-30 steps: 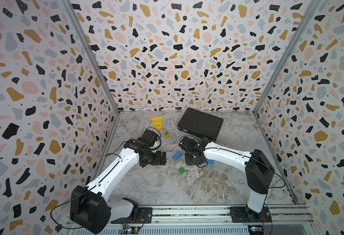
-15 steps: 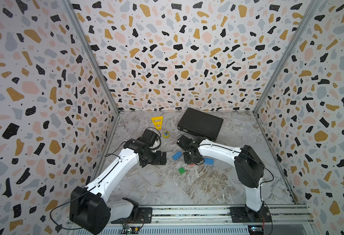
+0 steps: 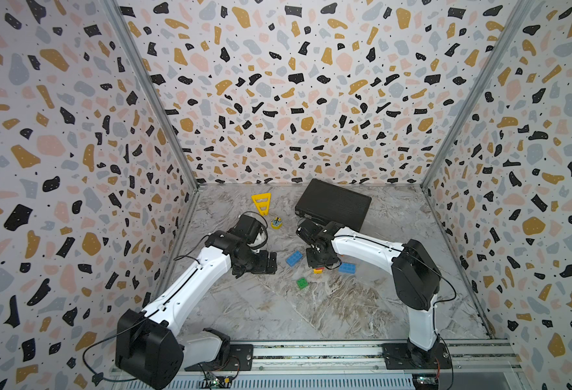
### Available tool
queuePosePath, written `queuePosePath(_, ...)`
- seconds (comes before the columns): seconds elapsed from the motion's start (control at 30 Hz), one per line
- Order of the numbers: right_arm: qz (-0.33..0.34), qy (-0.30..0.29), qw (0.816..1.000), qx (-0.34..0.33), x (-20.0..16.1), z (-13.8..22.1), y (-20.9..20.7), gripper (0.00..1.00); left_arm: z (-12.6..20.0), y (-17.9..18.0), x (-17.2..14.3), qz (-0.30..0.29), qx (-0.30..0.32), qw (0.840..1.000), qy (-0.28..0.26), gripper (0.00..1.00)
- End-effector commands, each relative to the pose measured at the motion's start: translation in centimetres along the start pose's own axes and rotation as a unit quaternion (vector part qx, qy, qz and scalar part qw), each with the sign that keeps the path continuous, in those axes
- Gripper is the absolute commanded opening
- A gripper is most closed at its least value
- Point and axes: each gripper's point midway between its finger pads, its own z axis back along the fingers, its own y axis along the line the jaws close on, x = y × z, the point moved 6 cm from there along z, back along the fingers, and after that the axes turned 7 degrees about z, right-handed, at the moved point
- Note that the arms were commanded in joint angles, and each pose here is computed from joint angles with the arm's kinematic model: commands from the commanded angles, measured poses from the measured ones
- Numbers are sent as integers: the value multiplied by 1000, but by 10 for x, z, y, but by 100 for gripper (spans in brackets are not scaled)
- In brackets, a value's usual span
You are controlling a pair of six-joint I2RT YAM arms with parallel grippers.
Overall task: Assemble an ice cream with lego
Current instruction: Assemble the lego brick with the lego brick.
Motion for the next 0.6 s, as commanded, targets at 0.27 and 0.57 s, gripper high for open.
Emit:
queuePosePath(0.27,6,7,1000,7,5,1,2,24,0,1,-2,-11,2,1000,-3,100)
queuePosePath(0.57,1,7,1000,2,8,-4,-1,24,0,2,-2,-11,4,1000,-3,100)
